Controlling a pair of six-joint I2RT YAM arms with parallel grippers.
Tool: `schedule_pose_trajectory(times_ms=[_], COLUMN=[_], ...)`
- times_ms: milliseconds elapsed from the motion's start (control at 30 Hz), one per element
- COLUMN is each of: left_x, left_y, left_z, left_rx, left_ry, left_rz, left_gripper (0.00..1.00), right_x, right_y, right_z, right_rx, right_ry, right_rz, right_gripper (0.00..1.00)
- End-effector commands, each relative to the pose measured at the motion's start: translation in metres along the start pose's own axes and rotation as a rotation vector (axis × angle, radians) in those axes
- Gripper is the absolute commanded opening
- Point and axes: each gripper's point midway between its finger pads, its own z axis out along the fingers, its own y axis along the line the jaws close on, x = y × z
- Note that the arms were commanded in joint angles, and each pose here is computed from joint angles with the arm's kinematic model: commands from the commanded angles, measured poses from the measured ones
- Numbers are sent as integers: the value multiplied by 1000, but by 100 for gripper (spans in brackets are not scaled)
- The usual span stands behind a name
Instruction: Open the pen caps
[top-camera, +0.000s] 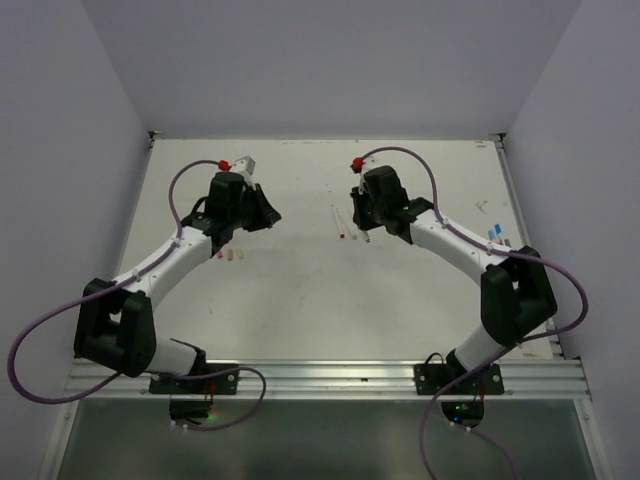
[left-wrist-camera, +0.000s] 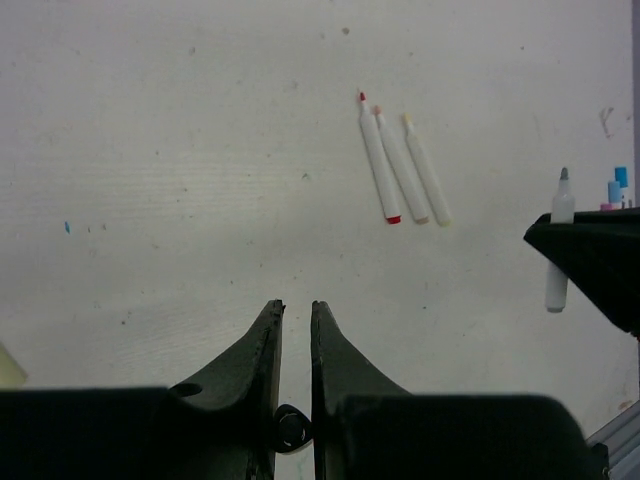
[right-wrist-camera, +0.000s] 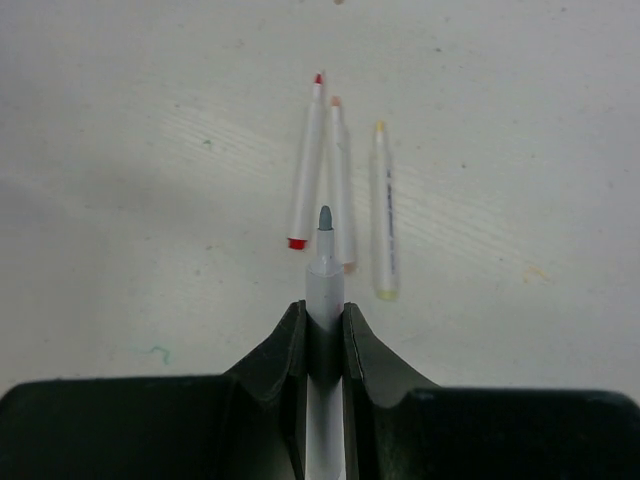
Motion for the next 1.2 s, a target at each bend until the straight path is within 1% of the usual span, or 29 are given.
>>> schedule_pose_trajectory(times_ms=[0, 33, 67, 167, 267, 333, 367, 500, 733, 767, 867, 1000, 1100, 1133, 1167], left_x=[10, 14, 15, 21, 31, 36, 39, 42, 52, 52, 52, 55, 58, 59, 62], left_y=[9, 12, 14, 26, 38, 44, 47, 56, 80, 89, 100, 115, 126, 128, 131], left_z=[6, 10, 12, 20, 30, 37, 39, 43, 52, 51, 51, 48, 44, 42, 42], left_rx=[-15, -25, -32, -82, -130, -152, -162, -196, -300, -342, -396, -469, -518, -530, -538], left_ry=[29, 39, 45, 74, 121, 146, 153, 158, 183, 169, 151, 150, 155, 156, 159], left_rz=[18, 18, 18, 18, 19, 19, 18, 20, 23, 24, 26, 37, 51, 51, 53], left_gripper=[0, 0, 0, 0, 0, 0, 0, 0, 0, 0, 0, 0, 0, 0, 0], right_x=[-7, 1, -5, -6, -2, -5, 1, -1, 9, 11, 14, 15, 17, 19, 19], right_y=[-50, -59, -73, -85, -97, -96, -94, -90, -85, -83, -84, -79, -77, -76, -76], right_z=[9, 21, 25, 43, 63, 73, 83, 94, 103, 104, 106, 106, 105, 105, 105], right_rx=[167, 180, 197, 210, 243, 232, 213, 187, 147, 140, 141, 118, 104, 101, 100], right_ry=[25, 60, 57, 66, 97, 99, 116, 110, 126, 130, 134, 138, 151, 154, 156], right_rz=[-81, -75, -53, -61, -96, -102, -102, -100, -98, -98, -93, -85, -78, -79, -79], right_gripper=[0, 0, 0, 0, 0, 0, 0, 0, 0, 0, 0, 0, 6, 13, 16])
